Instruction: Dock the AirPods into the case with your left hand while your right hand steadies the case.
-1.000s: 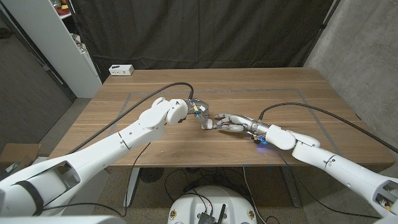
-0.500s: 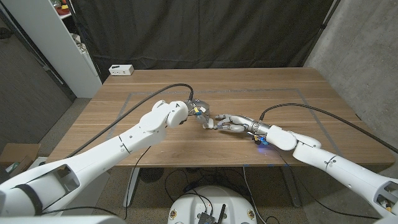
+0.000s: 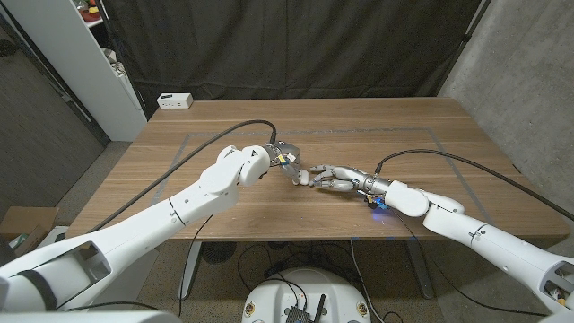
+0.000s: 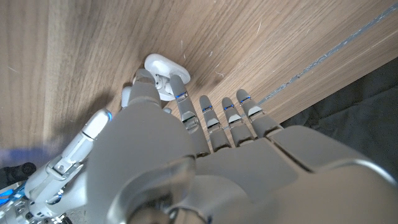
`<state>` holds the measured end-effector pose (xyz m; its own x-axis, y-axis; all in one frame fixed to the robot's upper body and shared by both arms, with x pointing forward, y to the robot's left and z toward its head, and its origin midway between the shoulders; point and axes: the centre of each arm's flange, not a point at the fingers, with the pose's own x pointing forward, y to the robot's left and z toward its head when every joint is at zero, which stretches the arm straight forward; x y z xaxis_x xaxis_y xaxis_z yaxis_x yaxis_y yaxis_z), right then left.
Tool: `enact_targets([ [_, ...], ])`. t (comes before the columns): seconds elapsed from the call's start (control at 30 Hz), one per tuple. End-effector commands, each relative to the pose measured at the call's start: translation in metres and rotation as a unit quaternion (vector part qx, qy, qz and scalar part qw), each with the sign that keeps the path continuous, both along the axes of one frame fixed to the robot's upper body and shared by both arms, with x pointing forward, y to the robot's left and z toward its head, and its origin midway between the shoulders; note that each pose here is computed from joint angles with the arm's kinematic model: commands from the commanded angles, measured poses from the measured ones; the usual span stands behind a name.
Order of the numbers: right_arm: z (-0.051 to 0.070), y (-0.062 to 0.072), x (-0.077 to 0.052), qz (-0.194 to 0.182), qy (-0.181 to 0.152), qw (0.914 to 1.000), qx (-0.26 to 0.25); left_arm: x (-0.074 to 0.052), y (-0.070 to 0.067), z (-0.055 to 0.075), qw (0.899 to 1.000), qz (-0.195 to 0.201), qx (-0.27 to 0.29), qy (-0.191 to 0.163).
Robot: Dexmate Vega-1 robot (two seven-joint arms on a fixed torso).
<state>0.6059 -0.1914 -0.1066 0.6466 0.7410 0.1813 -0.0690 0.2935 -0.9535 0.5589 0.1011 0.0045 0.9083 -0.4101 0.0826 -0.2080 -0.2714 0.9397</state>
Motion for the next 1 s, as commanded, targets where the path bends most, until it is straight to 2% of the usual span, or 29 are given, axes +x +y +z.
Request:
enact_targets([
  [0.03,0.000,0.000,0.001,-0.002,0.004,1.0000,0.003,-0.008,0.013,0.004,1.000,0.004,-0.010,-0.006],
  [0.13,0.000,0.000,0.001,-0.003,0.005,1.0000,0.005,-0.006,0.018,0.006,1.000,0.010,-0.003,0.007],
  [0.27,-0.001,-0.001,0.002,-0.006,0.007,0.9999,0.005,-0.006,0.018,0.010,1.000,-0.002,0.016,0.013],
  [0.57,-0.004,-0.002,0.003,-0.019,0.012,0.9995,0.021,-0.005,0.016,0.032,0.997,-0.031,0.067,0.022],
  [0.77,-0.007,-0.002,0.005,-0.037,0.015,0.9983,0.044,-0.002,0.017,0.041,0.992,-0.069,0.102,0.013],
  [1.0,-0.006,0.007,0.009,-0.058,0.012,0.9955,0.074,0.007,0.026,0.047,0.983,-0.113,0.143,0.004],
])
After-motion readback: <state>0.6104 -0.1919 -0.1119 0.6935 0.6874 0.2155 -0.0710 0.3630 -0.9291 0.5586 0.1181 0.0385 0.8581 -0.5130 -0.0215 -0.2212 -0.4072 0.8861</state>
